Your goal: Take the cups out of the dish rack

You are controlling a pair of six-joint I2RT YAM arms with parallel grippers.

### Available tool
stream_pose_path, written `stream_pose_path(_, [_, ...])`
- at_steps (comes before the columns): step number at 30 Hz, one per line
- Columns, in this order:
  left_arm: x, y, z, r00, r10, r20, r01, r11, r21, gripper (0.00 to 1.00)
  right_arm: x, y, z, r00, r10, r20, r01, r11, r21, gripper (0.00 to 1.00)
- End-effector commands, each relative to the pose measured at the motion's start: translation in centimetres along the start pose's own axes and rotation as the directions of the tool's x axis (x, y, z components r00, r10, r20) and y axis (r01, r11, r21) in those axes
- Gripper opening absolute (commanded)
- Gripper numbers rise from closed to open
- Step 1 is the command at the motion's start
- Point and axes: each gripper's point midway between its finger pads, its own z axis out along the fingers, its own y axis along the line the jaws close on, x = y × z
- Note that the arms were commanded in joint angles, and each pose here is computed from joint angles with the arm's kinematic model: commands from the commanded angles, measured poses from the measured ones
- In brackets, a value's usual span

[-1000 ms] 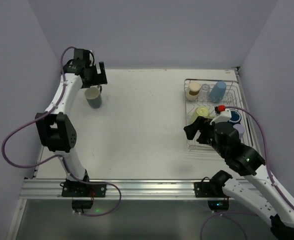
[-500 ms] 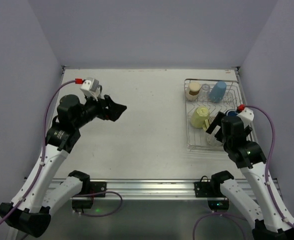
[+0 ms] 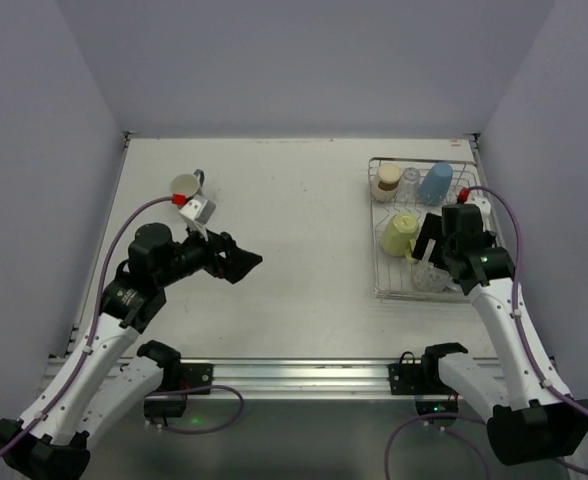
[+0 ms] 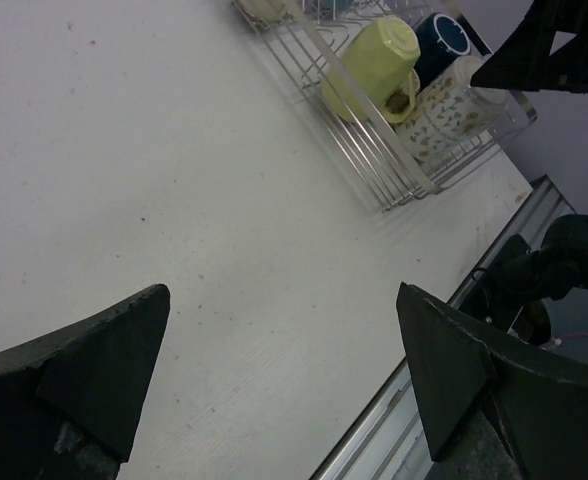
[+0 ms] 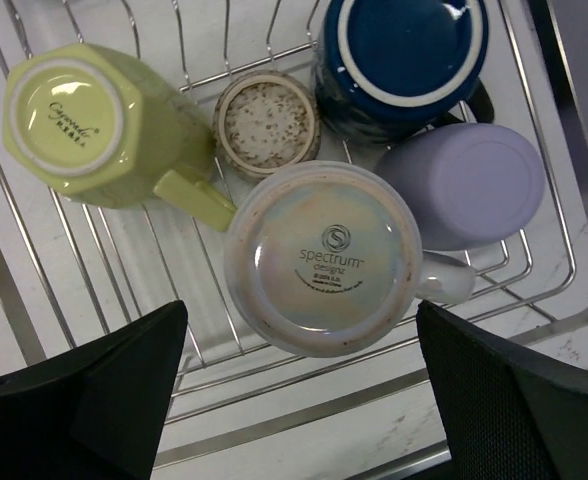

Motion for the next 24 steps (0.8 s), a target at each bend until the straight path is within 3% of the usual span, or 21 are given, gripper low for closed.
stream_pose_path(1, [0.2,-0.4,0.3,0.999,0.054,0.004,-0.054,0.998,0.021,1.0,-1.3,2.2,-0.1,0.997,-0.069,0.015,0.071,0.988,-0.136,0.99])
stream_pose_path(24, [1.8,-2.3,0.7,0.989,0.14,-0.04,-0.139,0.989,0.044,1.0,0.4,-0.7,3.3,0.997,-0.019,-0.079,0.02,1.0,0.013,0.99])
